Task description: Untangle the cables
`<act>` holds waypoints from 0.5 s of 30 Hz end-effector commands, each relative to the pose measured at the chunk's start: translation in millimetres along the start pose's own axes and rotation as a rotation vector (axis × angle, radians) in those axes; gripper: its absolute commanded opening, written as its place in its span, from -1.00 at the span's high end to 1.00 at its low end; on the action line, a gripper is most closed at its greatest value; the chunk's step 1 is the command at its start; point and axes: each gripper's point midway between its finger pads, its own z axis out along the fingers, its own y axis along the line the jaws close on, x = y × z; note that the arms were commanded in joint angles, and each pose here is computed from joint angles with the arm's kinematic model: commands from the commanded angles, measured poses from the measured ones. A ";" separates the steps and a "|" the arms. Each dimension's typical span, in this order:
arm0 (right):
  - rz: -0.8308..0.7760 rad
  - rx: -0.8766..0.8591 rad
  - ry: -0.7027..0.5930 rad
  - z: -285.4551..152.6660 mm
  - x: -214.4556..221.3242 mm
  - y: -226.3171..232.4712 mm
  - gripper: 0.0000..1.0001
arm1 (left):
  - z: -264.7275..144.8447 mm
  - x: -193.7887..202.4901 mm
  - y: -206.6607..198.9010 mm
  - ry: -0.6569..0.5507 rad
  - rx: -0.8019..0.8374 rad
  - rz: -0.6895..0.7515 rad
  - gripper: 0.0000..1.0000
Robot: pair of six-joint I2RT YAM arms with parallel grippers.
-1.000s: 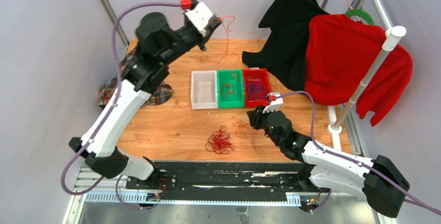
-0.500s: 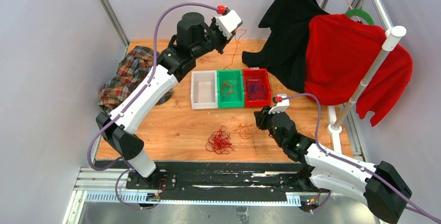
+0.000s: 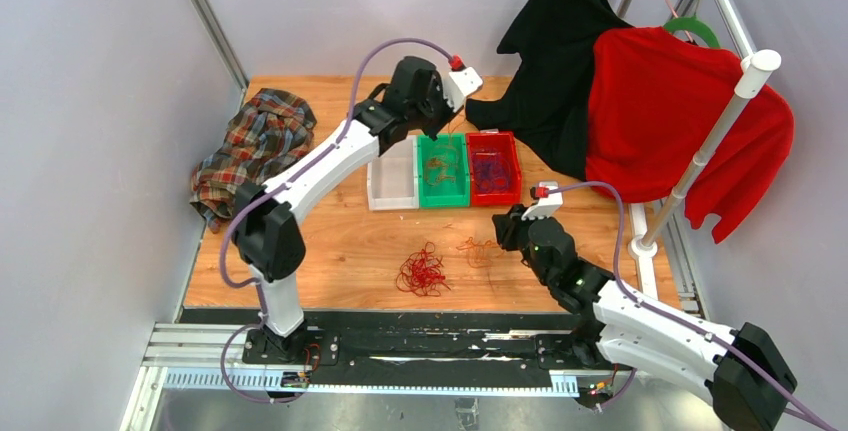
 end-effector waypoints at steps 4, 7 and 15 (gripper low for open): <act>0.013 0.052 -0.012 0.9 -8.5 -12.4 0.58 | 36.1 74.4 -9.7 0.216 0.009 -0.009 0.99; 0.011 0.056 -0.004 1.1 -8.6 -12.8 0.59 | 55.0 101.8 -11.1 0.276 0.004 0.015 0.99; 0.047 -0.011 -0.034 -0.7 -38.0 3.6 0.70 | 79.2 151.4 -37.3 0.399 0.100 -0.011 0.96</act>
